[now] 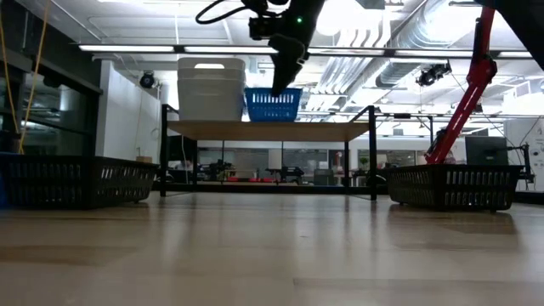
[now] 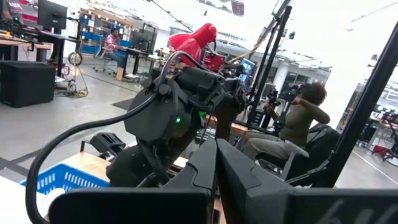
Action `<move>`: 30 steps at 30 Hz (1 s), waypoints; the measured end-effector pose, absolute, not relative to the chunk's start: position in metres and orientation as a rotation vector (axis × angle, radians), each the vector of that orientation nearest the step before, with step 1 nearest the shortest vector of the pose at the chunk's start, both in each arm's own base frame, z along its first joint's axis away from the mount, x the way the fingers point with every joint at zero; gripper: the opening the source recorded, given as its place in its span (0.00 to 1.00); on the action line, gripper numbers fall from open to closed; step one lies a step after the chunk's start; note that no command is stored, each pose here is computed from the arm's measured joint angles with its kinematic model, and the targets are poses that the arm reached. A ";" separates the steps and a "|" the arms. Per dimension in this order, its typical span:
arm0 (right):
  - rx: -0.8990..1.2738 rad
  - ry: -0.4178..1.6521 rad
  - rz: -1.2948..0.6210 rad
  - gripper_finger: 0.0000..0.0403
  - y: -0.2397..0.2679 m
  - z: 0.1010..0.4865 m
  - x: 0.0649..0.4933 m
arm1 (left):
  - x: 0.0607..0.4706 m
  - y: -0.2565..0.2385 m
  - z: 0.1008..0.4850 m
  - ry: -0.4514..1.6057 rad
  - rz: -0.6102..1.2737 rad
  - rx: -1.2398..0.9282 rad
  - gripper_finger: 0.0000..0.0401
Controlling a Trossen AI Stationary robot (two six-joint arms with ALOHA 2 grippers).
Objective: Stack baskets on shelf by color
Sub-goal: Put the top right blue bin on the shelf, then stack the right blue bin on top of the blue bin on the shelf
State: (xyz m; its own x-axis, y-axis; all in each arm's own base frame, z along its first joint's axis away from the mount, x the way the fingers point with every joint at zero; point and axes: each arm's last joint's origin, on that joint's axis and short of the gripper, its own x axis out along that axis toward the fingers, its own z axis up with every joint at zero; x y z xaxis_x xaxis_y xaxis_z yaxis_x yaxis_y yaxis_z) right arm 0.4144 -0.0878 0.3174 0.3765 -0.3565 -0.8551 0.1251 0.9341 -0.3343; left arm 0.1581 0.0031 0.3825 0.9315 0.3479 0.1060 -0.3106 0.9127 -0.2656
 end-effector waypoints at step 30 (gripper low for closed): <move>0.132 0.980 -0.144 0.46 -0.024 0.370 0.281 | 0.158 0.003 0.382 -0.148 0.340 -0.247 0.00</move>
State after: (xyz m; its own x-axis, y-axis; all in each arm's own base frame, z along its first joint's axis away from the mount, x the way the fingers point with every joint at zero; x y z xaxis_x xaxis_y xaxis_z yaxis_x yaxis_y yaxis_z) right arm 0.2806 -0.0243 0.3697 0.5485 -0.0620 -0.8339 0.1811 0.9824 0.0461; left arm 0.1582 0.0031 0.3821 0.9323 0.3470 0.1019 -0.3109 0.9130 -0.2641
